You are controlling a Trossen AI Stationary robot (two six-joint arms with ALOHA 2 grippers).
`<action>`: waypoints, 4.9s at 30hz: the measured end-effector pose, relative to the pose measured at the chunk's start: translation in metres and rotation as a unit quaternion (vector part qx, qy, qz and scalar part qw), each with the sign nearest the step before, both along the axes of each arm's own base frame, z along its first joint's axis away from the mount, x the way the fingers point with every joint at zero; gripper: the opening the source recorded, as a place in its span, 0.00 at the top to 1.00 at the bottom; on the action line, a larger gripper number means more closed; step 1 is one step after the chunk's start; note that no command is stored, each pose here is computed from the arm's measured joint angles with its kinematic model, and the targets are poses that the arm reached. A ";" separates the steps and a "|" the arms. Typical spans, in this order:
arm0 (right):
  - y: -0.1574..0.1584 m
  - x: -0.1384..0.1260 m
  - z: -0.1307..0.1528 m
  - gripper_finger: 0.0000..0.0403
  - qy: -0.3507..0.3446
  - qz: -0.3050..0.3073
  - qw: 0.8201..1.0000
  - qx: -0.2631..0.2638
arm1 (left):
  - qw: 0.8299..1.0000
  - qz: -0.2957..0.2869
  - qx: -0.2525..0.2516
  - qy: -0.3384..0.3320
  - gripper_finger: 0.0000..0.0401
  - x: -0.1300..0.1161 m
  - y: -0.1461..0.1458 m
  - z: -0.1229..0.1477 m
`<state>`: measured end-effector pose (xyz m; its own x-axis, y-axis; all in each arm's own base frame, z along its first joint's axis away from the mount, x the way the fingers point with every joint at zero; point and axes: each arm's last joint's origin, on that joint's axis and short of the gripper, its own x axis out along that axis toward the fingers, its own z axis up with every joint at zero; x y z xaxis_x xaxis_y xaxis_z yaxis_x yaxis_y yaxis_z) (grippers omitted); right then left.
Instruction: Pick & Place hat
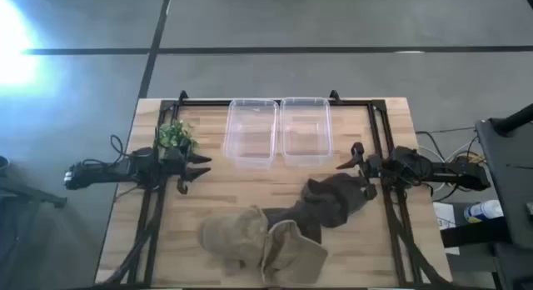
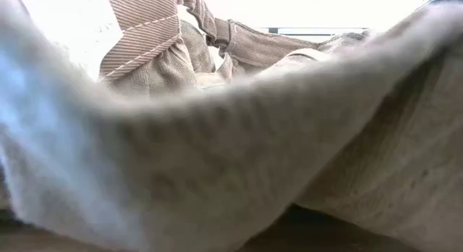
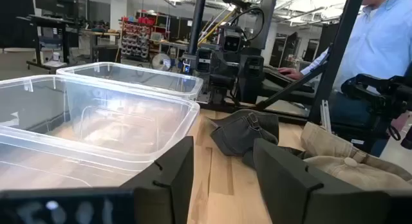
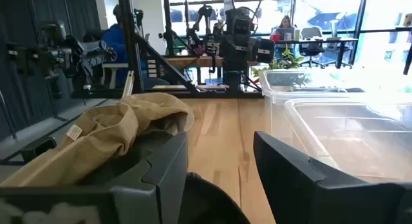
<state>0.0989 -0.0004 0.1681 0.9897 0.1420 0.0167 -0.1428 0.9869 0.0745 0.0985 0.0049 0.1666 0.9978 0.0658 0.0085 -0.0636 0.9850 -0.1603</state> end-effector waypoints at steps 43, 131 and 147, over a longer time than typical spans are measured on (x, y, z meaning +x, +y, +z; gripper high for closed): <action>0.000 0.000 0.000 0.56 0.000 0.000 1.000 0.000 | 1.000 0.000 0.000 0.000 0.61 0.000 0.000 0.000; 0.125 0.164 0.044 0.37 0.545 0.064 0.767 0.334 | 1.000 0.000 0.000 0.000 0.61 0.000 0.000 0.000; 0.166 0.215 0.006 0.58 0.610 0.086 0.737 0.278 | 1.000 0.000 0.000 0.000 0.61 0.000 0.000 0.000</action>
<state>0.3136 0.1658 0.1741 0.2842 0.5735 -0.7683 0.2462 0.7308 0.6366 0.0986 0.0048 0.1665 0.9978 0.0656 0.0082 -0.0634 0.9850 -0.1603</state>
